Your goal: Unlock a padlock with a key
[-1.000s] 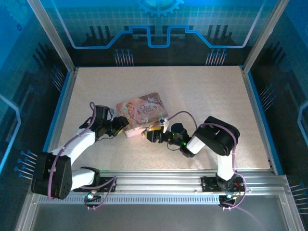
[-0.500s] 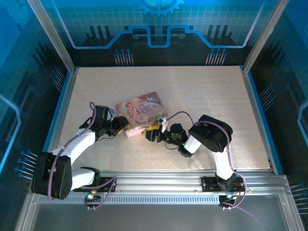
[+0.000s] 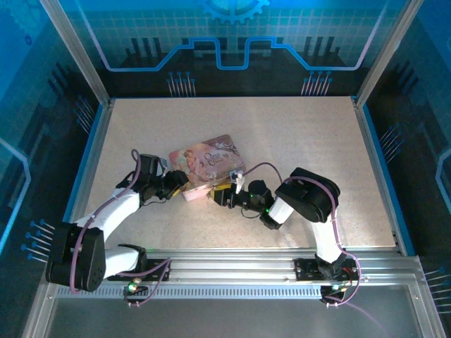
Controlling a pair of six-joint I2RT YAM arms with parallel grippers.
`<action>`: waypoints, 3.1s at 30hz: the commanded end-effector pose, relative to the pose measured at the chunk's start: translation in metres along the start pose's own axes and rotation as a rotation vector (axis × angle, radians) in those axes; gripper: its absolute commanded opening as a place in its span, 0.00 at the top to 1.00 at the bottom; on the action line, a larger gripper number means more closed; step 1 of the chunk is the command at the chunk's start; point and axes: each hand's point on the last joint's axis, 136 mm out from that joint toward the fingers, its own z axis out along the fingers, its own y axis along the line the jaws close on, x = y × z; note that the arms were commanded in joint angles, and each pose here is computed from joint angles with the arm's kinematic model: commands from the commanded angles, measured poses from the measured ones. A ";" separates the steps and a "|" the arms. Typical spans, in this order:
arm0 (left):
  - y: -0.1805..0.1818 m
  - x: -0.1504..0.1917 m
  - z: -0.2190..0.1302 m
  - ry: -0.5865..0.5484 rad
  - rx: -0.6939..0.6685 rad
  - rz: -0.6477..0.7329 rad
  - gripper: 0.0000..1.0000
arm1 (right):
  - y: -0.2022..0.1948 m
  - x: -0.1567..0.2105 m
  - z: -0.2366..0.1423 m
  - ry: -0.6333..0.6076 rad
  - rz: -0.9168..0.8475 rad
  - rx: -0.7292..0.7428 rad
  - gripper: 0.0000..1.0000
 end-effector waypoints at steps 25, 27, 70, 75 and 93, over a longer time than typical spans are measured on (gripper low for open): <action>0.016 0.020 0.002 0.063 -0.042 -0.037 0.49 | 0.003 0.002 0.000 0.007 -0.014 0.005 0.91; 0.016 0.020 0.002 0.064 -0.043 -0.038 0.50 | 0.002 0.003 -0.001 0.006 -0.012 0.011 0.92; 0.027 0.026 0.002 0.071 -0.072 -0.045 0.49 | -0.011 -0.031 -0.026 -0.135 0.150 0.065 0.99; 0.025 0.025 0.002 0.072 -0.066 -0.046 0.49 | -0.014 -0.035 -0.029 -0.147 0.185 0.070 0.99; 0.025 0.034 0.004 0.087 -0.047 -0.079 0.49 | -0.025 -0.030 -0.026 -0.123 0.370 0.075 0.99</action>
